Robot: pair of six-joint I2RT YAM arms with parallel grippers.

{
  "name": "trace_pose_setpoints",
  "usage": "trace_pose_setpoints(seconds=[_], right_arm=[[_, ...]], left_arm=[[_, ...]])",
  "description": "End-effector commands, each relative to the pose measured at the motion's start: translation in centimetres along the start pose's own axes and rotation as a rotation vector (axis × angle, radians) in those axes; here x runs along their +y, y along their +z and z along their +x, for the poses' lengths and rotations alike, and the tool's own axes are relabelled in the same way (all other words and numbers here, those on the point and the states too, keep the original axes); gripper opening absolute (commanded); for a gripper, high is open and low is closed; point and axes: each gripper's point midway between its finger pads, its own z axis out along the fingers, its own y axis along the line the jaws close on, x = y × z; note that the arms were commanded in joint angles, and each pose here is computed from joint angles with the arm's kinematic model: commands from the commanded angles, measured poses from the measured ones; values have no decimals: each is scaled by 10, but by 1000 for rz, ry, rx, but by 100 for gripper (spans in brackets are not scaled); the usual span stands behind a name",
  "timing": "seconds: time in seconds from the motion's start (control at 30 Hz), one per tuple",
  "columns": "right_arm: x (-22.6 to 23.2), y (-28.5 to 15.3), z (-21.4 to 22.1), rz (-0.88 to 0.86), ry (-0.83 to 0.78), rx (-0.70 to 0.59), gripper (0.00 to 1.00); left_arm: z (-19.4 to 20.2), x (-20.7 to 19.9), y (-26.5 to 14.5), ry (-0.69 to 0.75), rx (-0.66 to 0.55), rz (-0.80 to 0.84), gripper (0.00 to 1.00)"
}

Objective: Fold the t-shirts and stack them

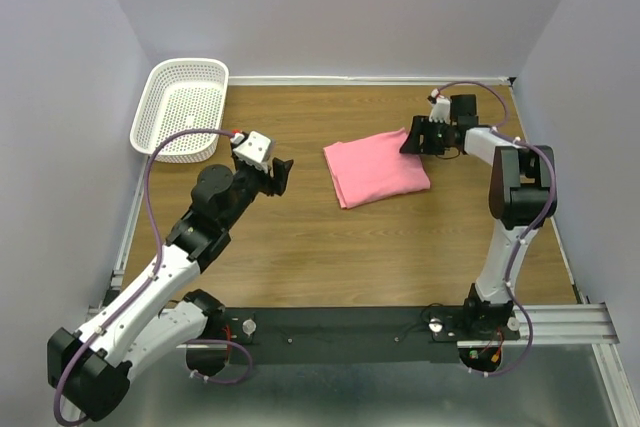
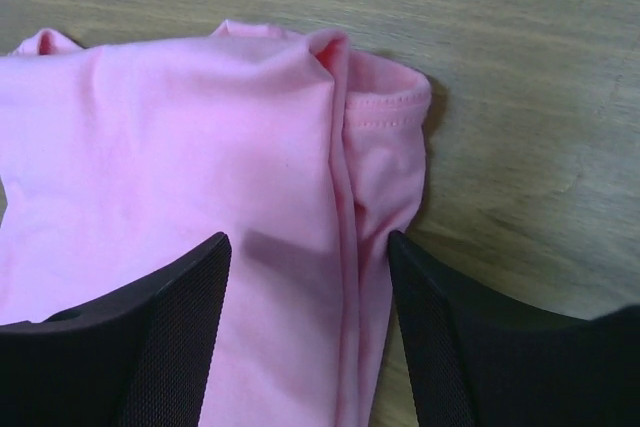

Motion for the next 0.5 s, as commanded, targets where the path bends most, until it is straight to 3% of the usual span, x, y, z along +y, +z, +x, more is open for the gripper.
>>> trace_pose_setpoints(seconds=[0.0,0.17,0.27,0.3,0.37,0.4,0.47], right_arm=[[13,10,9,-47,1,49,71],[8,17,5,-11,-13,50,58],[10,19,1,-28,-21,49,45],[12,19,1,-40,-25,52,30],[16,17,1,-63,-32,56,14],[16,13,-3,-56,-36,48,2],[11,6,-8,-33,-29,30,1]], left_arm=[[10,-7,-11,-50,17,33,69],[11,-15,-12,-55,21,75,69],[14,-18,-10,-55,35,88,69],[15,-19,-10,-55,38,95,69],[16,-20,-9,-55,40,101,69],[16,-21,-10,-57,40,104,69],[16,-21,-10,-55,40,105,69]])
